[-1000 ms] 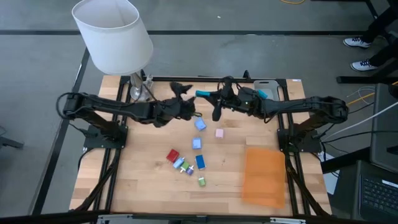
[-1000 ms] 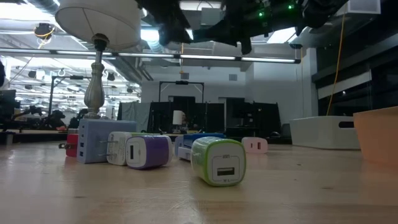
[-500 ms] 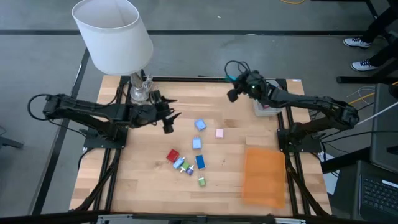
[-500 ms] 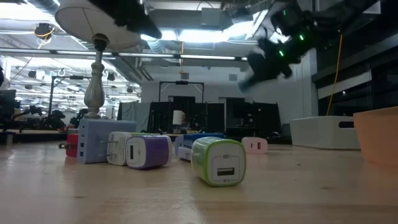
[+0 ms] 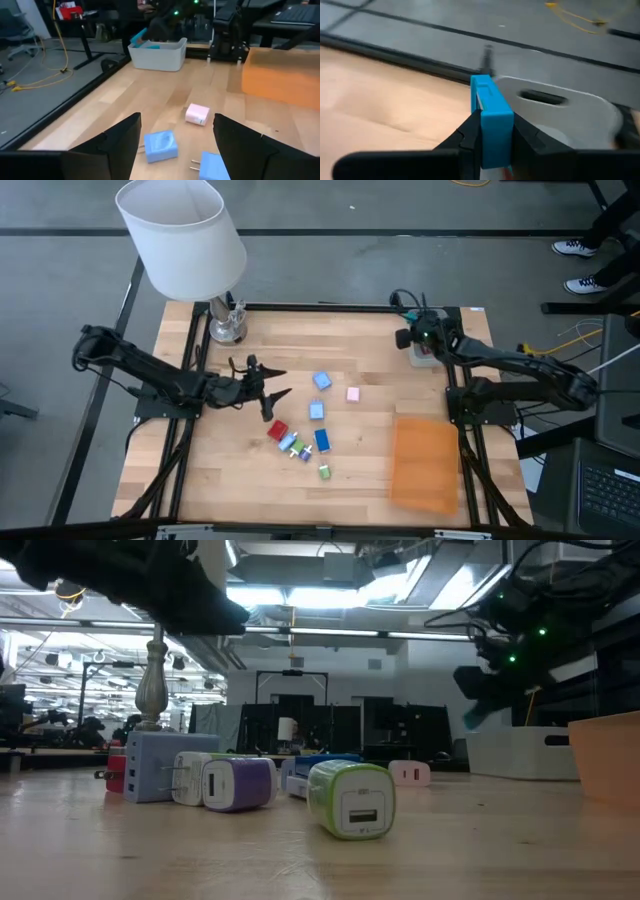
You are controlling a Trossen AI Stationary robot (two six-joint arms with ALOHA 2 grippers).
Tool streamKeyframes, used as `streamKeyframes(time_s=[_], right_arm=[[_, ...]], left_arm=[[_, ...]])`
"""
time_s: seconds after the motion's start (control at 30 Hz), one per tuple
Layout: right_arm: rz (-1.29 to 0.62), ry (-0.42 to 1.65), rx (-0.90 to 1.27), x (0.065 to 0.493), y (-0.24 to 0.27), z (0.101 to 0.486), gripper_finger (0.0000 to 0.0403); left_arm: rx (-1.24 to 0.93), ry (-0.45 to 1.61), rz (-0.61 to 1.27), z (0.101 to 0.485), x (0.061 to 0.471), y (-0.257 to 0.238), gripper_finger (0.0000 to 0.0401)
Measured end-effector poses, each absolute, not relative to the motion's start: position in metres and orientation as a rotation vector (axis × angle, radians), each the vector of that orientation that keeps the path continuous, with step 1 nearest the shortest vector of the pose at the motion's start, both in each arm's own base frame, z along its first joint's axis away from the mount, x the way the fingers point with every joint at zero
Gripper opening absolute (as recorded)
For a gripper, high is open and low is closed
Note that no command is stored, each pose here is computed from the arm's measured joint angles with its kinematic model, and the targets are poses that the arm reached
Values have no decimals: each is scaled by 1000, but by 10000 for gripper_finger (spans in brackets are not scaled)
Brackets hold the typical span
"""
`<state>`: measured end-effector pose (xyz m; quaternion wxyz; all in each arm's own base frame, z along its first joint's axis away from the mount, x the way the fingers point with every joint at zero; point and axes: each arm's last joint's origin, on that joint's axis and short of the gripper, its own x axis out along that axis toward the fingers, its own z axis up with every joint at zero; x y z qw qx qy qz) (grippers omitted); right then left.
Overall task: Pick & Place Office items
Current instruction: Put the light blue digital clock into the gray bin, then put the dark blue digital clock into the gray bin
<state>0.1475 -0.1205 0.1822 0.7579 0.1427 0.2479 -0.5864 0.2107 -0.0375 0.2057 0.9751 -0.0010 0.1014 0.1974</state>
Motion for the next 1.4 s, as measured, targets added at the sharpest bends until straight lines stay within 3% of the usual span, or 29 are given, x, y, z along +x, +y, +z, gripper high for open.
streamKeyframes(time_s=[0.13, 0.3, 0.87, 0.97, 1.13, 1.4], right_arm=[[-1389, 561, 311, 139, -114, 180, 64], [-1398, 535, 334, 139, -113, 181, 72], [-1351, 541, 381, 141, -111, 180, 161], [-1280, 525, 409, 145, -109, 181, 178], [-1011, 366, 401, 169, -99, 196, 197], [-675, 151, 365, 197, -64, 220, 196]], left_arm=[[10, 195, 422, 204, 210, -39, 235], [34, 149, 424, 210, 211, -39, 233], [48, 91, 392, 217, 213, -40, 233], [88, 110, 385, 216, 213, -38, 233], [173, 307, 409, 214, 219, -24, 233], [234, 550, 271, 208, 236, -13, 233]])
